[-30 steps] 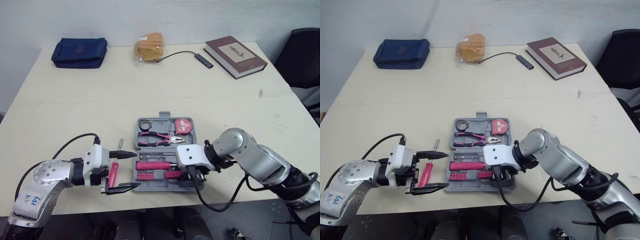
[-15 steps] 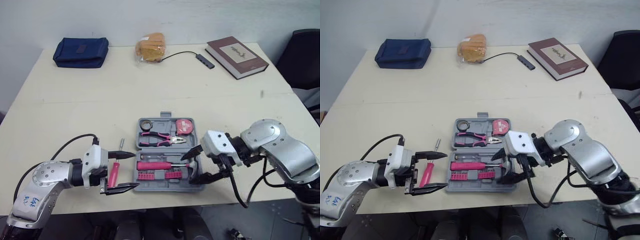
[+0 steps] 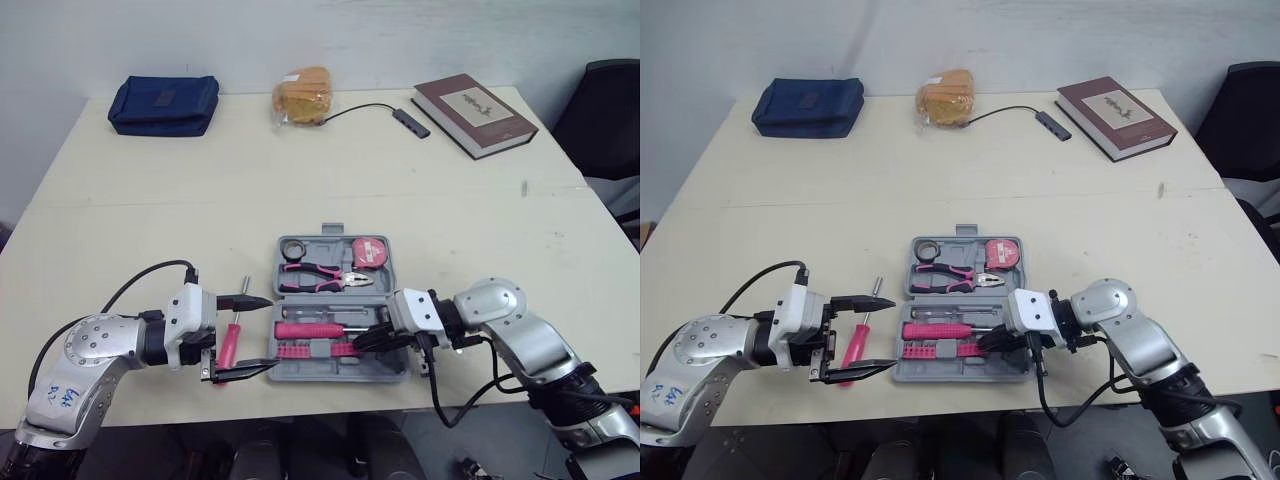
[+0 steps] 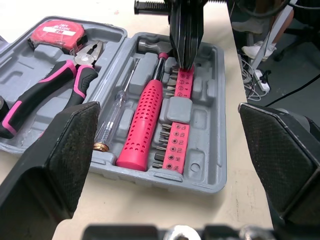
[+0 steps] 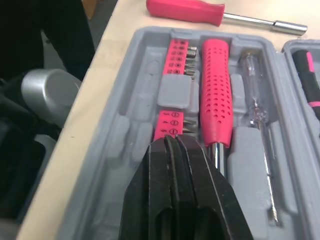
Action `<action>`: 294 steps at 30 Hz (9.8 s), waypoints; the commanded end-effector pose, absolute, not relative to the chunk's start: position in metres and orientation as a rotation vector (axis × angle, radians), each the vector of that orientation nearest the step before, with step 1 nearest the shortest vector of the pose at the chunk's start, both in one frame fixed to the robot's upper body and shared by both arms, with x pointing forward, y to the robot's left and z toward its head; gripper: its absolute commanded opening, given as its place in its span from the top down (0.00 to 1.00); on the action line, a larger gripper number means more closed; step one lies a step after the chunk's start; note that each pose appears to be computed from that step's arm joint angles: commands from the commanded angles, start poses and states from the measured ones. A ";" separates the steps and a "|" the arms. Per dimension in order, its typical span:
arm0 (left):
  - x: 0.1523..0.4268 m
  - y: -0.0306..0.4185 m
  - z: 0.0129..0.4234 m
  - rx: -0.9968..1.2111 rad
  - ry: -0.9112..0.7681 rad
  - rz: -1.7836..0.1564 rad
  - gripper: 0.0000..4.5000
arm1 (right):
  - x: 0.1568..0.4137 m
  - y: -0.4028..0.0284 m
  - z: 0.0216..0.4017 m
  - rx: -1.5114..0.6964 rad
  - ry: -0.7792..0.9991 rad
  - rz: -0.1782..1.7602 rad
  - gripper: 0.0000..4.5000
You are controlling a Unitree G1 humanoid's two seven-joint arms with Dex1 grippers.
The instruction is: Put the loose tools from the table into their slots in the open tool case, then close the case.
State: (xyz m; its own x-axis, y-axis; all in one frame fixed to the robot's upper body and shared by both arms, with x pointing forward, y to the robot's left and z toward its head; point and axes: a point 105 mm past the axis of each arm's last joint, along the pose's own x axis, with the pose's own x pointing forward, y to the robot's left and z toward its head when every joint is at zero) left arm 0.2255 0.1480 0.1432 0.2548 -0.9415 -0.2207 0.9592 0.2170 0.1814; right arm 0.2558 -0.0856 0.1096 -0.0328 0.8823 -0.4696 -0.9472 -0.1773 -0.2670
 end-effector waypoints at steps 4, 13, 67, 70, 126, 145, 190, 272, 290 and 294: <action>0.226 0.148 0.147 0.324 0.056 -1.308 0.00 | 0.253 -0.085 0.090 -0.748 0.187 1.620 0.99; 0.233 0.164 0.147 0.355 0.043 -1.191 0.00 | 0.264 -0.088 0.128 -0.505 0.055 1.450 0.99; 0.177 0.207 0.094 0.111 0.298 -0.471 0.00 | 0.236 -0.171 0.155 -0.332 -0.331 1.396 0.01; 0.182 0.197 0.085 0.096 0.350 -0.452 0.00 | 0.232 -0.162 0.159 -0.344 -0.346 1.438 0.01; 0.219 0.084 0.114 0.546 0.373 -1.478 0.87 | 0.204 -0.174 0.149 -0.443 -0.224 1.314 0.00; 0.211 0.070 0.150 0.413 0.028 -1.647 0.43 | 0.207 -0.165 0.149 -0.428 -0.222 1.292 0.00; 0.237 0.080 0.129 0.306 0.006 -1.555 0.99 | 0.211 -0.195 0.149 -0.449 -0.175 1.087 0.00; 0.310 0.222 0.110 0.292 0.194 -0.688 0.52 | 0.314 -0.177 0.117 -0.557 0.233 0.934 0.56; 0.331 0.161 0.159 0.015 0.487 -0.619 0.05 | 0.332 -0.125 0.167 -0.052 0.727 0.705 0.04; 0.345 0.163 0.155 0.014 0.489 -0.516 0.05 | 0.341 -0.117 0.167 -0.038 0.731 0.668 0.04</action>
